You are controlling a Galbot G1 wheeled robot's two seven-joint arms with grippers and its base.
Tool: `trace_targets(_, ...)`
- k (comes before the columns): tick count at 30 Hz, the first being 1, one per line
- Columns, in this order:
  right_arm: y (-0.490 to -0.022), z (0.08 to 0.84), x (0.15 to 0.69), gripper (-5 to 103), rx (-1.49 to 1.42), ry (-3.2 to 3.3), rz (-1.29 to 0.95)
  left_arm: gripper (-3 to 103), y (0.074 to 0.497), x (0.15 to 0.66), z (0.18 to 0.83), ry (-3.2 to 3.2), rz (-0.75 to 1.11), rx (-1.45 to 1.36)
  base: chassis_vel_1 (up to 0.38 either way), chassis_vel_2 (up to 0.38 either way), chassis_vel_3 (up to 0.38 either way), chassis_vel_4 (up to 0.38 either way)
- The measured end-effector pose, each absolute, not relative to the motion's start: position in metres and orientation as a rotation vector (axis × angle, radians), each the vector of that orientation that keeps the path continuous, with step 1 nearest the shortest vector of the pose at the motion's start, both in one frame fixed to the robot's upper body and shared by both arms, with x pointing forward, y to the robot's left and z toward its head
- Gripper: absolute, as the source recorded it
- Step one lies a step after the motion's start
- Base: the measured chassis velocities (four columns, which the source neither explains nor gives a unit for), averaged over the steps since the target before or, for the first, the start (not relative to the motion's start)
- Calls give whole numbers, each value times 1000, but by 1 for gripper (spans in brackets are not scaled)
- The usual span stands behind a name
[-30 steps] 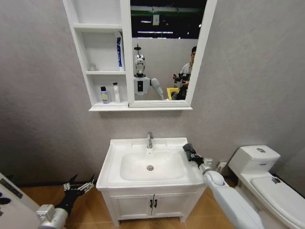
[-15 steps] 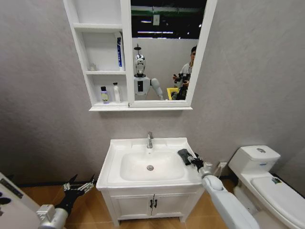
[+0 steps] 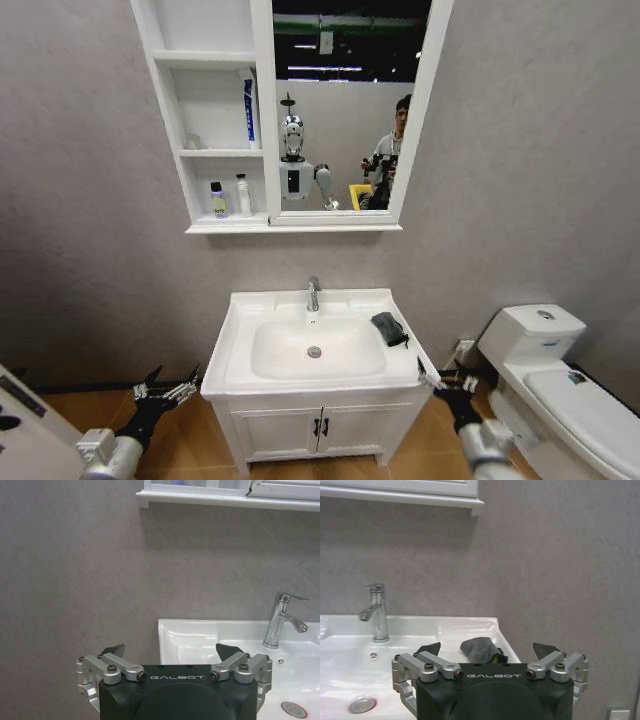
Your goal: Move facial cleanser and shampoo from washbasin to cabinet, then wipe washbasin with towel.
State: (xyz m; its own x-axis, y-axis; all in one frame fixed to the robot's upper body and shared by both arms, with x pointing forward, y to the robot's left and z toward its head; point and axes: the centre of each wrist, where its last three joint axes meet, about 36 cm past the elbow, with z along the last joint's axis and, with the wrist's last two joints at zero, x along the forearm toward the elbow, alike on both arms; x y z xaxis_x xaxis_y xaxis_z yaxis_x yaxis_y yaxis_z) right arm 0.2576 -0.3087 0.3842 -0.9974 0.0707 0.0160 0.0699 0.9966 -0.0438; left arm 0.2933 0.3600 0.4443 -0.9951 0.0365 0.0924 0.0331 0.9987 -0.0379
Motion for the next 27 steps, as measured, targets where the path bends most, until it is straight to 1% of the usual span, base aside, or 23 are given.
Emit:
trace_targets(1,-299,388,239,100,-83,-3117,85,100,360,293,444,-3047,56,-54,0,0,0,0)
trace_targets(2,-299,388,239,100,-83,-3117,85,100,360,293,444,-3047,56,-54,0,0,0,0)
trace_targets(3,-287,392,221,100,-50,-3111,98,100,360,293,444,-3047,55,-54,0,0,0,0)
trace_targets(4,-287,392,221,100,-50,-3111,98,100,360,293,444,-3047,55,-54,0,0,0,0)
trace_targets(7,-262,395,192,100,14,-3100,136,100,360,293,444,-3047,56,-54,0,0,0,0)
trace_targets(14,-243,418,190,100,55,-3124,116,100,360,293,444,-3047,56,-54,0,0,0,0)
trace_targets(27,-242,427,197,100,48,-3143,122,100,360,293,444,-3047,56,-54,0,0,0,0)
